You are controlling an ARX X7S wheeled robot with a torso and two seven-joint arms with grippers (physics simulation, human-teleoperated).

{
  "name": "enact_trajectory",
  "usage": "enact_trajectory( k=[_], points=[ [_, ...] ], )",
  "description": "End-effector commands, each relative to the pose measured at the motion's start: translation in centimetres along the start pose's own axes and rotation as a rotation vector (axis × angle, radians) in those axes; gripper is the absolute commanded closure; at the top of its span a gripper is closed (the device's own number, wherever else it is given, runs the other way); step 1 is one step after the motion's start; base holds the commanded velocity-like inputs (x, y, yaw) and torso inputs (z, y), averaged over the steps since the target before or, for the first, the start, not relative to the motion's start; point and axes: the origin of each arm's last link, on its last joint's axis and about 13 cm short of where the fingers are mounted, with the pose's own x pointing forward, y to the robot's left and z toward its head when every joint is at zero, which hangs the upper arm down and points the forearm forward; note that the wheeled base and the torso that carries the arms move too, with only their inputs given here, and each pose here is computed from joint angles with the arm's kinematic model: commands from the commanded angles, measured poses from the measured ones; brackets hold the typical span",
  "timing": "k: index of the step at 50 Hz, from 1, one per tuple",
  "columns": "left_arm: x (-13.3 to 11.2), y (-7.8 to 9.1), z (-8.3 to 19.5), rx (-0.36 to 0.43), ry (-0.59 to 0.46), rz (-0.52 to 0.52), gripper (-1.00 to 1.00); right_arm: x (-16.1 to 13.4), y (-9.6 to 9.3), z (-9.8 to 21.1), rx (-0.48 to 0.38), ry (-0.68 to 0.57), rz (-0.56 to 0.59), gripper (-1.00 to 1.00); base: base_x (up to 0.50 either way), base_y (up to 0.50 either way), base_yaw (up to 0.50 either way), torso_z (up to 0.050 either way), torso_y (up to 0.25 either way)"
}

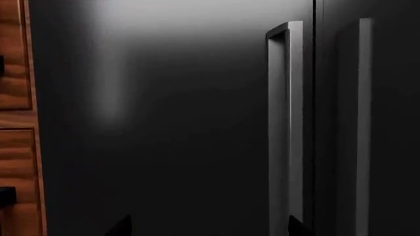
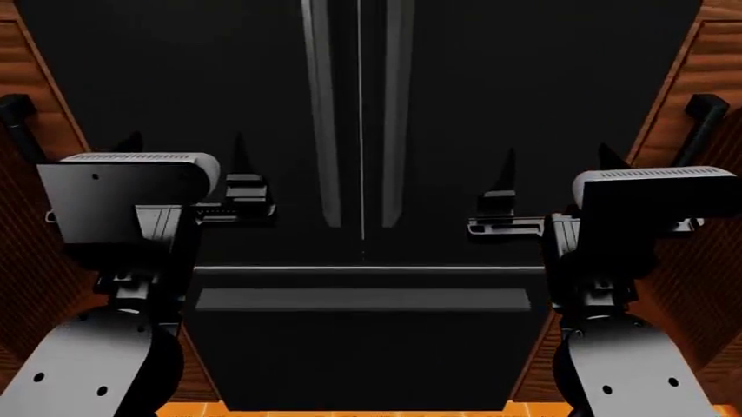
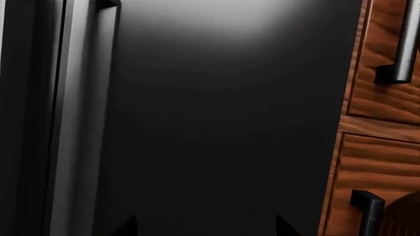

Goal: Open the fridge doors

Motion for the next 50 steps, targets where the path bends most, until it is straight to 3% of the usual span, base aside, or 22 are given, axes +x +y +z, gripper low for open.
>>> enact_trajectory(
  k=[1,8,13,20,32,37,41,42,50],
  points=[
    [0.1,0.0,0.2,-0.021,0.009,0.004,-1.00,-0.1,-0.2,0.0,0.011,0.004,-0.003,-1.00,0.00,0.00,0.00,0.000,0.000],
    [0.1,-0.2,0.6,-0.016,0.010,-0.021,-1.00,-0.2,-0.1,-0.1,0.010,0.008,0.003,-1.00,0.00,0.00,0.00,0.000,0.000],
    [0.3,-1.0,1.0,-0.016,0.007,-0.156,-1.00,-0.2,-0.1,-0.2,0.010,0.014,0.005,-1.00,0.00,0.00,0.00,0.000,0.000],
    [3.2,-2.1,1.9,-0.027,0.022,-0.192,-1.00,-0.1,0.0,-0.4,0.013,0.023,0.010,-1.00,0.00,0.00,0.00,0.000,0.000],
    [7.9,-3.7,0.9,-0.029,0.052,-0.211,-1.00,0.0,0.1,-0.8,0.013,0.038,0.015,-1.00,0.00,0.00,0.00,0.000,0.000],
    [9.6,-4.4,0.4,-0.064,0.078,-0.241,-1.00,0.1,0.0,-1.0,0.014,0.042,0.016,-1.00,0.00,0.00,0.00,0.000,0.000],
    [10.3,-4.5,0.3,-0.059,0.083,-0.230,-1.00,0.1,0.1,-1.1,0.012,0.044,0.016,-1.00,0.00,0.00,0.00,0.000,0.000],
    [11.8,-5.1,0.0,-0.089,0.111,-0.228,-1.00,0.1,0.0,-1.3,0.012,0.048,0.015,-1.00,0.00,0.00,0.00,0.000,0.000],
    [14.5,-5.7,-0.1,-0.114,0.108,-0.191,-1.00,0.3,0.0,-1.5,0.015,0.053,0.017,-1.00,0.00,0.00,0.00,0.000,0.000]
  ],
)
